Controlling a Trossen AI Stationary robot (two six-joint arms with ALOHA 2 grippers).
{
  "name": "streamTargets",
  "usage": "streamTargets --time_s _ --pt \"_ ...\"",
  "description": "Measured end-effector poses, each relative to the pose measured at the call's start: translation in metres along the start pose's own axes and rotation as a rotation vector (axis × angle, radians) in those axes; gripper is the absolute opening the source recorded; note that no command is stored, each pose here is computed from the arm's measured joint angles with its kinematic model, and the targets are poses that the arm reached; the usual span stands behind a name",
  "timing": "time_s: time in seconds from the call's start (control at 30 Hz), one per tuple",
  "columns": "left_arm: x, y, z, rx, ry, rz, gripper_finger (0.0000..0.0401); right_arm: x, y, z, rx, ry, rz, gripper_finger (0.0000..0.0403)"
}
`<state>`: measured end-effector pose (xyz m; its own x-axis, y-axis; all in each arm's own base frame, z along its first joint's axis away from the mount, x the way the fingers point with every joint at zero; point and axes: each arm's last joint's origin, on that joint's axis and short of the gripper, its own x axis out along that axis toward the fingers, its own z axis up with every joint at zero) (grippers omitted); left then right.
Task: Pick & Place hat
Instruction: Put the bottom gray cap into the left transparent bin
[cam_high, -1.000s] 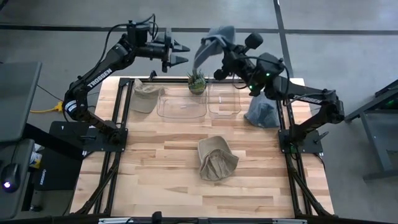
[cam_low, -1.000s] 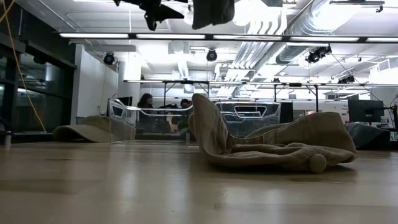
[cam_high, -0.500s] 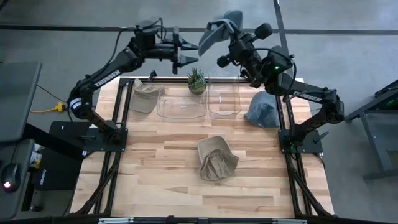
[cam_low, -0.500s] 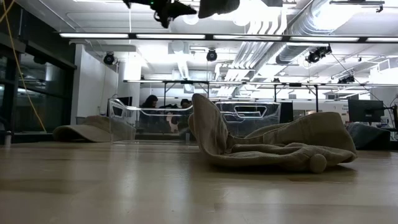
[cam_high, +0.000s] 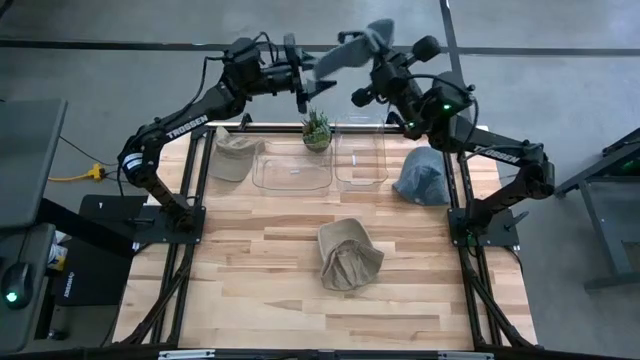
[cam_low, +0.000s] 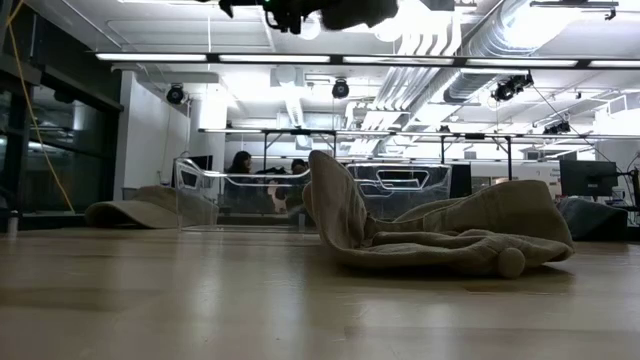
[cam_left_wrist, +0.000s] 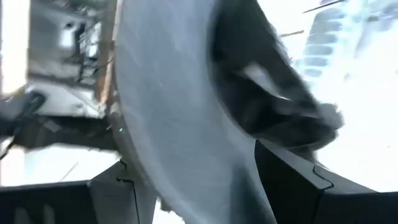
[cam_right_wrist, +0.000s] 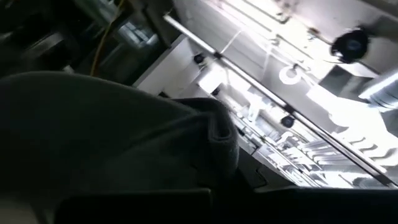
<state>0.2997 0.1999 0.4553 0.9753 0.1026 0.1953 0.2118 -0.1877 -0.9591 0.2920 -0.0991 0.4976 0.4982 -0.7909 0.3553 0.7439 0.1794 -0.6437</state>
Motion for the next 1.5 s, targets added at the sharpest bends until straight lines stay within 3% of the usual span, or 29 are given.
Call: streamTargets --time_s 0.13,0.47,0.63,0.8,1.03,1.17,1.5 --pt "-0.001 -0.006 -0.001 0.008 -0.012 -0.057 0.022 0.0 0.008 -0.004 -0.039 0.025 0.056 0.0" --pt "-0.001 -0.007 -0.001 0.037 -0.015 -0.064 0.0212 -0.006 0.013 0.001 -0.04 0.014 0.109 0.0" --pt "-0.001 -0.003 0.001 0.074 -0.055 -0.037 0.0145 -0.015 0.014 0.006 -0.057 0.025 0.136 0.0" --pt "-0.001 -0.004 0.001 0.157 -0.066 -0.037 0.0021 -0.017 0.018 0.004 -0.059 0.055 0.17 0.0" --pt "-0.001 -0.001 0.002 0.208 -0.066 0.004 0.0002 -0.019 0.024 -0.001 -0.046 0.101 0.229 0.0004" --pt "-0.001 0.002 0.002 0.222 -0.059 0.028 0.0001 -0.022 0.026 0.001 -0.029 0.104 0.24 0.003" --pt "-0.001 0.003 0.002 0.242 -0.06 0.036 0.0 -0.033 0.031 0.01 0.027 0.131 0.234 0.0139"
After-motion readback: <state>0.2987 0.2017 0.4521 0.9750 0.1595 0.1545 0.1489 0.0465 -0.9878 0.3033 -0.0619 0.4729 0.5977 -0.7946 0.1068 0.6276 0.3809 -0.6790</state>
